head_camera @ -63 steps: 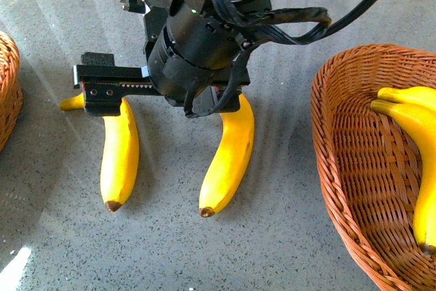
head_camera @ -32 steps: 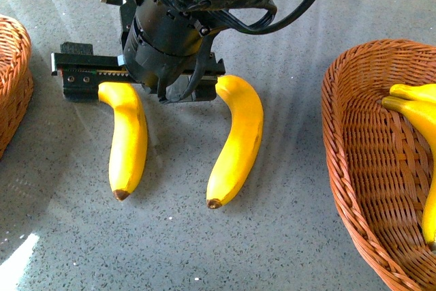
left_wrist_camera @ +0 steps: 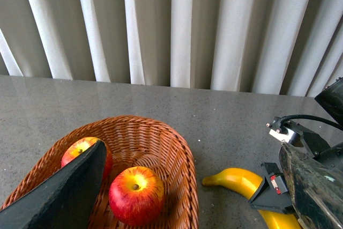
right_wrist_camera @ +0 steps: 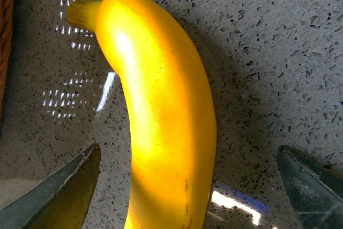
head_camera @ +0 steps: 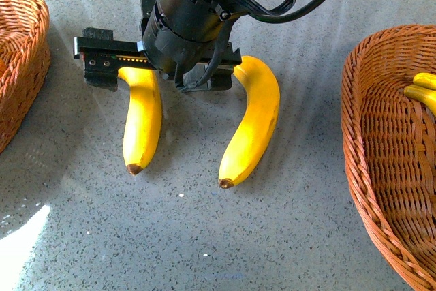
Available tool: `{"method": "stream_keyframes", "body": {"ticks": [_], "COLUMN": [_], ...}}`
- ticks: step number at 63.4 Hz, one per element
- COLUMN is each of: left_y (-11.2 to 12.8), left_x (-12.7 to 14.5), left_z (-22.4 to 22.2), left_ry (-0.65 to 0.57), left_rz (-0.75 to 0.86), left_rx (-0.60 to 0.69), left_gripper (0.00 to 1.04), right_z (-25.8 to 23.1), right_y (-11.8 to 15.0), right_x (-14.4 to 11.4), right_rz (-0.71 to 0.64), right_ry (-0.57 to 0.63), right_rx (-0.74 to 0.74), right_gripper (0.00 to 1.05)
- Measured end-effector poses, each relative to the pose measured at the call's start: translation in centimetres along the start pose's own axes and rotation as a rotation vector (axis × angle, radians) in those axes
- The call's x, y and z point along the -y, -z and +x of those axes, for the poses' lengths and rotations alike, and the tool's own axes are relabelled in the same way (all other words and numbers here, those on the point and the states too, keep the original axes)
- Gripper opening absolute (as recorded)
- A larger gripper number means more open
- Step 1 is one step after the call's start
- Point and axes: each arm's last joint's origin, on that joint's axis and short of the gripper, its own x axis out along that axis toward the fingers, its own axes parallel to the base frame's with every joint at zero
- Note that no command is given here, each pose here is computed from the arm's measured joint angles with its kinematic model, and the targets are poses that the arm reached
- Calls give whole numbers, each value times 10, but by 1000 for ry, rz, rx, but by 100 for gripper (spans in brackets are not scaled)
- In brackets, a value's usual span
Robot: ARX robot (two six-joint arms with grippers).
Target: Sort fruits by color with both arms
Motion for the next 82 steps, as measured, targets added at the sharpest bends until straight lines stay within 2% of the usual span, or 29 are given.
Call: {"method": "stream_keyframes", "body": {"ticks": [10,31,38,54,64,72,82], "left_y": [0,0,0,0,0,0,0], "left_x": [0,0,0,0,0,0,0], "left_z": [0,0,0,0,0,0,0], "left_ry": [0,0,0,0,0,0,0], "left_rz": [0,0,0,0,0,0,0], "left_rx": [0,0,0,0,0,0,0], "left_gripper": [96,96,96,96,96,96,96], "right_z": [0,6,7,0,-18,-56,-132], "right_y": [1,6,7,9,9,-1,-6], "right_x": [0,3,4,9,27,45,67], "right_rz": [-12,-20,-19,-24,7,48,68], "right_ry": [16,39,40,53,61,55,30], "right_rx": [-2,-15,-11,31,78,188,385], "right_gripper": [93,44,32,29,29,29,29]}}
